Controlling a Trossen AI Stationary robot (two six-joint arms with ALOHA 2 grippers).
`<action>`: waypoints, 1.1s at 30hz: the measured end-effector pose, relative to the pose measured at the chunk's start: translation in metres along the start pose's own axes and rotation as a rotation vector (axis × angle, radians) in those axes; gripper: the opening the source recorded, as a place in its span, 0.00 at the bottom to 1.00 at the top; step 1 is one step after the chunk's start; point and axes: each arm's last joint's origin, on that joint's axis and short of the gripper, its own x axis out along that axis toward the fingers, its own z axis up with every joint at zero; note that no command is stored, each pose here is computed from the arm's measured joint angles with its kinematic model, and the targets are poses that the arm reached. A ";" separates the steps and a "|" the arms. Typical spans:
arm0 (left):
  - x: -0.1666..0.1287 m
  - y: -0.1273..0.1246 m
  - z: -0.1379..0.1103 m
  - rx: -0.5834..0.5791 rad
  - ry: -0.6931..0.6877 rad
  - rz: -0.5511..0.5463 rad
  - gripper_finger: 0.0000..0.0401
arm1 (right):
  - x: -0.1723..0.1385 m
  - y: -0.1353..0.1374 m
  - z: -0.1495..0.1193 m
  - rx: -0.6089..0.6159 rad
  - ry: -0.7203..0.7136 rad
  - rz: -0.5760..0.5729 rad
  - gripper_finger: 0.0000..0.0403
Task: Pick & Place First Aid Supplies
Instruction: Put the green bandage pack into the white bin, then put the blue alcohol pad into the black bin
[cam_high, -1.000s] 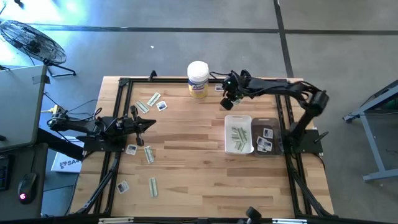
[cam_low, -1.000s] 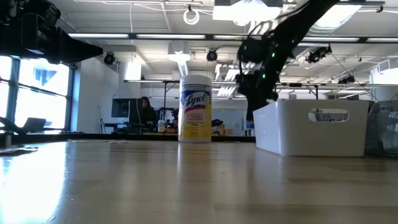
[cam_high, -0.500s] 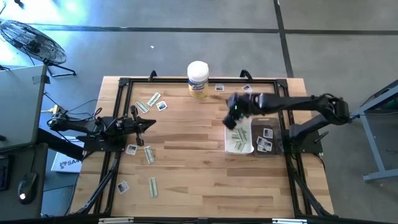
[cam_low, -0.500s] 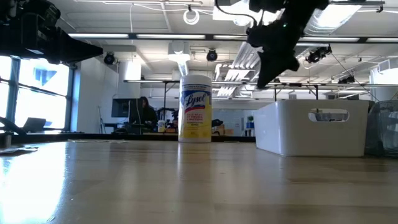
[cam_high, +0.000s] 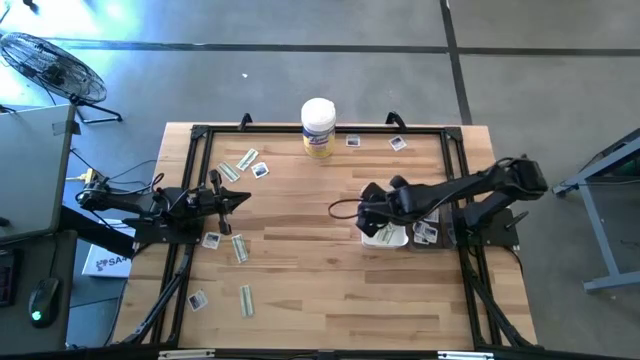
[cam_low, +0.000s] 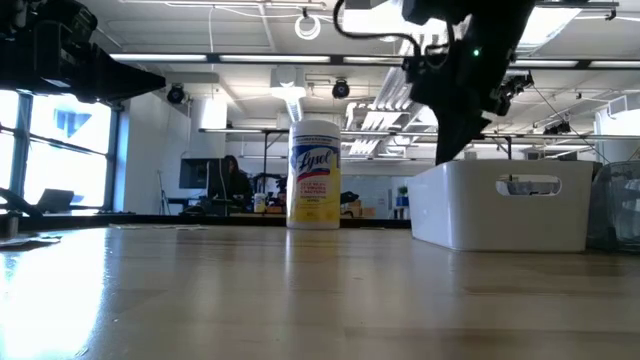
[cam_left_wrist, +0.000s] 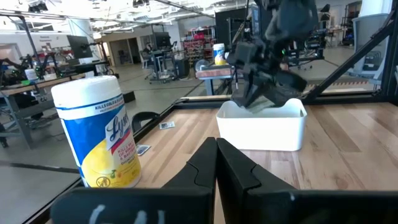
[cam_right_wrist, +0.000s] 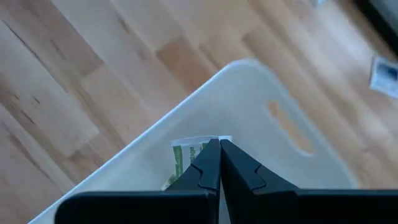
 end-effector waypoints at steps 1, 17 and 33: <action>0.000 0.000 0.000 0.000 0.000 0.000 0.00 | 0.005 0.003 -0.001 -0.005 0.017 -0.007 0.01; 0.000 0.000 0.000 0.000 0.000 0.000 0.00 | 0.017 0.002 -0.006 0.031 0.072 -0.085 0.24; 0.000 0.000 0.000 0.000 0.000 0.000 0.00 | -0.010 -0.113 0.057 0.181 -0.183 -0.234 0.40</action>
